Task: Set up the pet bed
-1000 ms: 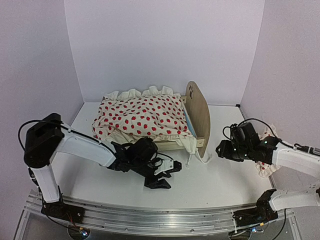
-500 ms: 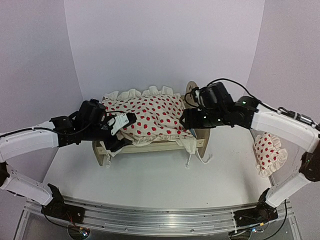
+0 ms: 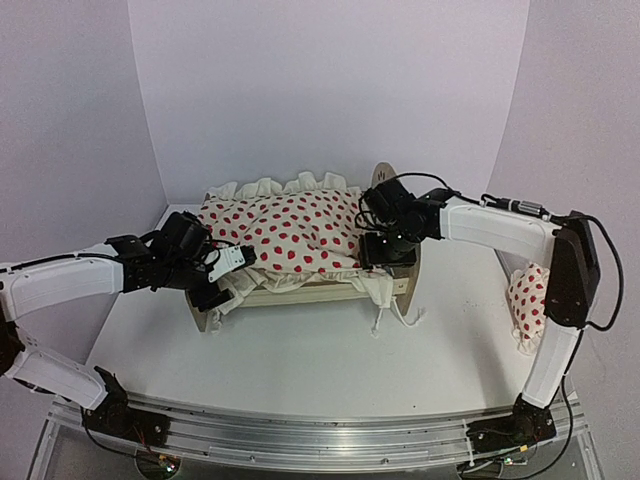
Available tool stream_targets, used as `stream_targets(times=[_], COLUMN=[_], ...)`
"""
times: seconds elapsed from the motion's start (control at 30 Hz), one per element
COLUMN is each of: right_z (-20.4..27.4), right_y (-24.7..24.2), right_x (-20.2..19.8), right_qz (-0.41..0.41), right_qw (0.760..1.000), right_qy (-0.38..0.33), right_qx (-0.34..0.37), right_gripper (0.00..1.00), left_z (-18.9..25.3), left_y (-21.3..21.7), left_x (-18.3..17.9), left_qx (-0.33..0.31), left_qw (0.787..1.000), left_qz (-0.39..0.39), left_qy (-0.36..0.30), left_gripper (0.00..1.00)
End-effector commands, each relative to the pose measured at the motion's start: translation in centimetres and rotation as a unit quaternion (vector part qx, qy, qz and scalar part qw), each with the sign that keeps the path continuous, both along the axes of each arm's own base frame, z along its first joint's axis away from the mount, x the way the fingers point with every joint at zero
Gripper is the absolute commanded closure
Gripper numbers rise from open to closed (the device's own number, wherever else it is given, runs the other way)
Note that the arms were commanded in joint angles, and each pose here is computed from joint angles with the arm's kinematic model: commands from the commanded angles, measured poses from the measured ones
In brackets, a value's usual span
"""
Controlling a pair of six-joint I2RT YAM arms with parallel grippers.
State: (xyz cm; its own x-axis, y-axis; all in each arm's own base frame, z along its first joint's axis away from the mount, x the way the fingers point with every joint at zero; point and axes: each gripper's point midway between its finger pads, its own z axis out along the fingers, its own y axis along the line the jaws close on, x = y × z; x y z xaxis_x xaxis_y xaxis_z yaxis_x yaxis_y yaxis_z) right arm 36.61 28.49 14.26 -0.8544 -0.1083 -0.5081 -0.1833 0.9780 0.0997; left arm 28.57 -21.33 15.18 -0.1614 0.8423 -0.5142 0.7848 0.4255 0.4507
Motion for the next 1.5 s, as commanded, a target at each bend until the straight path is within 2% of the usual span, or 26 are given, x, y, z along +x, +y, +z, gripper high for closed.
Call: stream_targets(times=[0.0,0.07,0.23,0.33,0.37,0.57,0.7,0.77,0.9,1.1,1.33,1.47], right_z=[-1.3,-1.7,-1.9,-0.7,-0.1,3.8,5.2,5.7,5.8,5.9,8.3,6.9], right_y=[1.4,1.4,1.1,0.4,0.1,-2.9,-4.8,-5.7,-6.7,-6.9,-7.7,-7.9], right_x=[0.5,0.8,1.1,1.5,1.7,2.5,2.0,1.7,1.5,1.7,2.6,2.4], right_qz=[0.012,0.01,0.014,0.012,0.01,-0.007,-0.019,-0.027,-0.031,-0.028,-0.031,-0.027], right_qw=[0.999,0.999,0.999,1.0,1.0,0.999,0.998,0.997,0.997,0.997,0.995,0.997], right_qy=[0.035,0.039,0.041,0.021,0.01,-0.044,-0.061,-0.066,-0.066,-0.069,-0.091,-0.074], right_qx=[0.019,0.018,0.017,0.01,0.007,-0.01,-0.02,-0.022,-0.024,-0.033,-0.019,-0.025], right_gripper=[0.38,0.45,0.8,0.98,1.0,1.0,1.0,1.0,1.0,1.0,1.0,1.0], left_z=[0.1,0.2,-0.8,-2.1,-2.5,-2.1,-0.7,0.3,3.6,6.8,15.2,14.5], left_y=[0.2,-0.2,-0.6,-0.2,-0.1,0.1,0.3,0.5,0.3,-1.2,1.7,1.7], left_x=[-0.6,-1.4,-2.8,-2.1,-1.8,0.2,1.3,1.8,1.8,-1.4,1.6,0.4], left_qx=[0.021,0.009,-0.003,0.017,0.025,0.049,0.049,0.045,0.005,-0.075,-0.175,-0.182], left_qw=[0.999,0.999,0.997,0.997,0.998,0.997,0.996,0.996,0.996,0.992,0.979,0.98], left_qz=[-0.034,-0.052,-0.072,-0.062,-0.058,-0.055,-0.044,-0.037,-0.032,-0.085,-0.018,-0.027], left_qy=[-0.013,0.001,0.034,0.03,0.026,-0.026,-0.059,-0.072,-0.086,-0.046,-0.106,-0.074], left_gripper=[0.23,0.22,0.23,0.33,0.37,0.67,0.93,1.0,1.0,1.0,1.0,1.0])
